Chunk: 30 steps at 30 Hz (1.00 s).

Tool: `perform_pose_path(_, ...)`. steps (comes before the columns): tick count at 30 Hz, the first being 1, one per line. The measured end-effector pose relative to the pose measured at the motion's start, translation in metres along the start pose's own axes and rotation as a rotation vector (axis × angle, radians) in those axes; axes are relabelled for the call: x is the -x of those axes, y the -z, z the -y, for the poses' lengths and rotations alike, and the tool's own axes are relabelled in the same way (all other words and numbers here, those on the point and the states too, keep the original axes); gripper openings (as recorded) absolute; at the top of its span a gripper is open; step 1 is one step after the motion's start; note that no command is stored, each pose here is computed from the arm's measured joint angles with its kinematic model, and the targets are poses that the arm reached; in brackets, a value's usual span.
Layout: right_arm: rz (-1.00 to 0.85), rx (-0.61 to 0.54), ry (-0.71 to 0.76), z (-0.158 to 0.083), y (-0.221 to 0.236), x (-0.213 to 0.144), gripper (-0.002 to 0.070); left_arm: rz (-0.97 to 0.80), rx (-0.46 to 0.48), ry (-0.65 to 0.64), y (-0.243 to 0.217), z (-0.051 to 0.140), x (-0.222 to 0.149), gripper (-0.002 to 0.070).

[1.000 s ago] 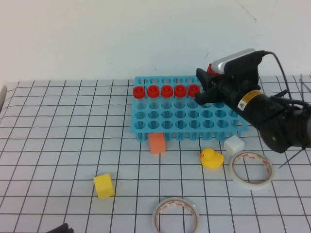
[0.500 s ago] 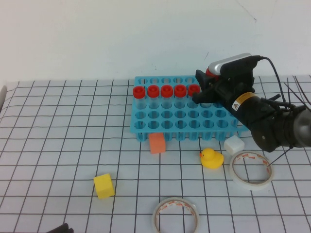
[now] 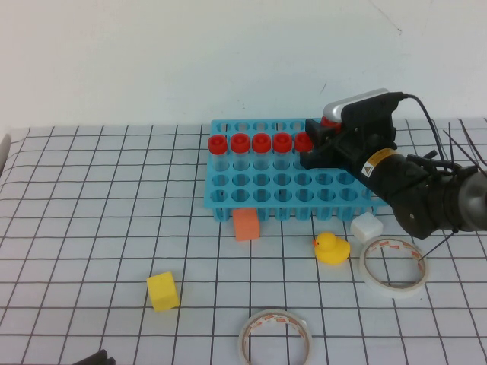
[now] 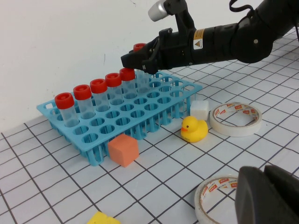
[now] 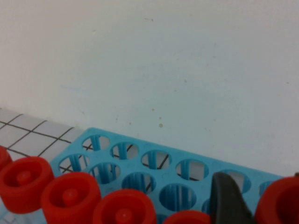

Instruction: Place the test tubes

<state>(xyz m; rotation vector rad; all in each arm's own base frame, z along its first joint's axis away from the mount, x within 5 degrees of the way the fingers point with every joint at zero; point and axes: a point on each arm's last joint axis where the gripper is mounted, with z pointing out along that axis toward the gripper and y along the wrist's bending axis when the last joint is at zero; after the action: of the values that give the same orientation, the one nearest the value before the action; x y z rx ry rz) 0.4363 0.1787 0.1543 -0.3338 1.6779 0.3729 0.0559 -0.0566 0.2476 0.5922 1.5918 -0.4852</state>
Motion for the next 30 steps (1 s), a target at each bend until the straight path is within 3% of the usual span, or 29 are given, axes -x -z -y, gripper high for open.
perform_pose_path(21, -0.024, -0.002, 0.034, 0.0002, -0.0005, -0.0014, 0.026, 0.0, -0.002, 0.0, 0.0, 0.0002, 0.0, -0.0001)
perform_pose_path(30, -0.036, -0.005, 0.033, 0.0005, -0.0012, -0.0015, 0.0363, 0.0, -0.002, 0.0, 0.0, 0.0002, 0.0, -0.0001)
